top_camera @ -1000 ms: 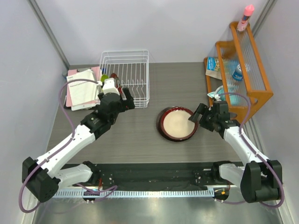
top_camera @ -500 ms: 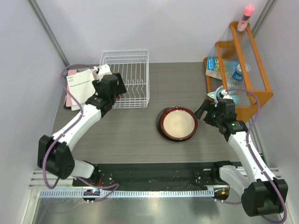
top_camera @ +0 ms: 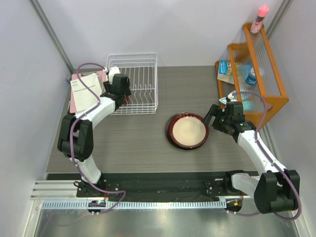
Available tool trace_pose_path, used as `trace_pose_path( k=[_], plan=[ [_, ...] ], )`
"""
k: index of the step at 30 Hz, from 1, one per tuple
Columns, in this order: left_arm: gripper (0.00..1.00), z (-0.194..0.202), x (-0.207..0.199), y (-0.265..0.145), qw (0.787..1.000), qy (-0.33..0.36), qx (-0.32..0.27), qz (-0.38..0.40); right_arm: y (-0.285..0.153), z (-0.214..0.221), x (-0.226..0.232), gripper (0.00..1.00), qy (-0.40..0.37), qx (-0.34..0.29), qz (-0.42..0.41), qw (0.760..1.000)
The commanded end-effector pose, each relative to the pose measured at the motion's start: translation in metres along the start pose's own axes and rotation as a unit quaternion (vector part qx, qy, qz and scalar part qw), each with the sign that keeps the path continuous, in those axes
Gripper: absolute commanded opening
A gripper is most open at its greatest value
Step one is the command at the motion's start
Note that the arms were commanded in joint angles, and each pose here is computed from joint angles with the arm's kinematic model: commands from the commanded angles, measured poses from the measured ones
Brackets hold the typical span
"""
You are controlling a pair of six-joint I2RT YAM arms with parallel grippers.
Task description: Unload the plates from the dish rack
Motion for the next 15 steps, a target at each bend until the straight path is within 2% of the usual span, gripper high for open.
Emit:
trace_pose_path(
  k=[1, 2, 4, 5, 7, 10, 11, 14, 15],
  plan=[
    [0.53, -0.032, -0.003, 0.013, 0.999, -0.029, -0.041, 0.008, 0.008, -0.013, 0.01, 0.9, -0.012, -0.019, -0.034, 0.999],
    [0.41, -0.03, -0.003, 0.015, 0.999, -0.025, -0.036, 0.006, 0.009, -0.013, 0.01, 0.9, -0.013, -0.019, -0.034, 0.999],
    [0.3, -0.028, -0.003, 0.017, 0.999, -0.026, -0.032, 0.007, 0.012, -0.012, 0.009, 0.89, -0.012, -0.015, -0.033, 0.999],
    [0.2, -0.028, -0.004, 0.017, 0.999, -0.028, -0.031, 0.01, 0.013, -0.012, 0.009, 0.89, -0.013, -0.014, -0.035, 0.999],
    [0.15, -0.026, -0.002, 0.014, 0.999, -0.034, -0.036, 0.015, 0.014, -0.011, 0.009, 0.89, -0.013, -0.012, -0.037, 0.999],
    [0.15, -0.026, -0.002, 0.013, 0.999, -0.031, -0.036, 0.017, 0.015, -0.009, 0.008, 0.9, -0.013, -0.008, -0.038, 0.999],
    [0.09, -0.025, -0.002, 0.013, 0.999, -0.031, -0.035, 0.015, 0.013, -0.008, 0.009, 0.89, -0.014, -0.009, -0.039, 0.999],
    [0.0, -0.022, -0.001, 0.015, 0.999, -0.025, -0.028, 0.013, 0.011, -0.008, 0.01, 0.9, -0.015, -0.011, -0.044, 0.999],
    [0.0, -0.023, -0.003, 0.015, 0.999, -0.025, -0.028, 0.016, 0.009, -0.009, 0.01, 0.89, -0.015, -0.016, -0.044, 0.999]
  ],
)
Point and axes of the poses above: each gripper's point midway between its finger pads, its own y axis out along the fingers, its own x axis along the line the jaws close on, z = x × y, the point moved 7 cm from there along -y, back along the fingers
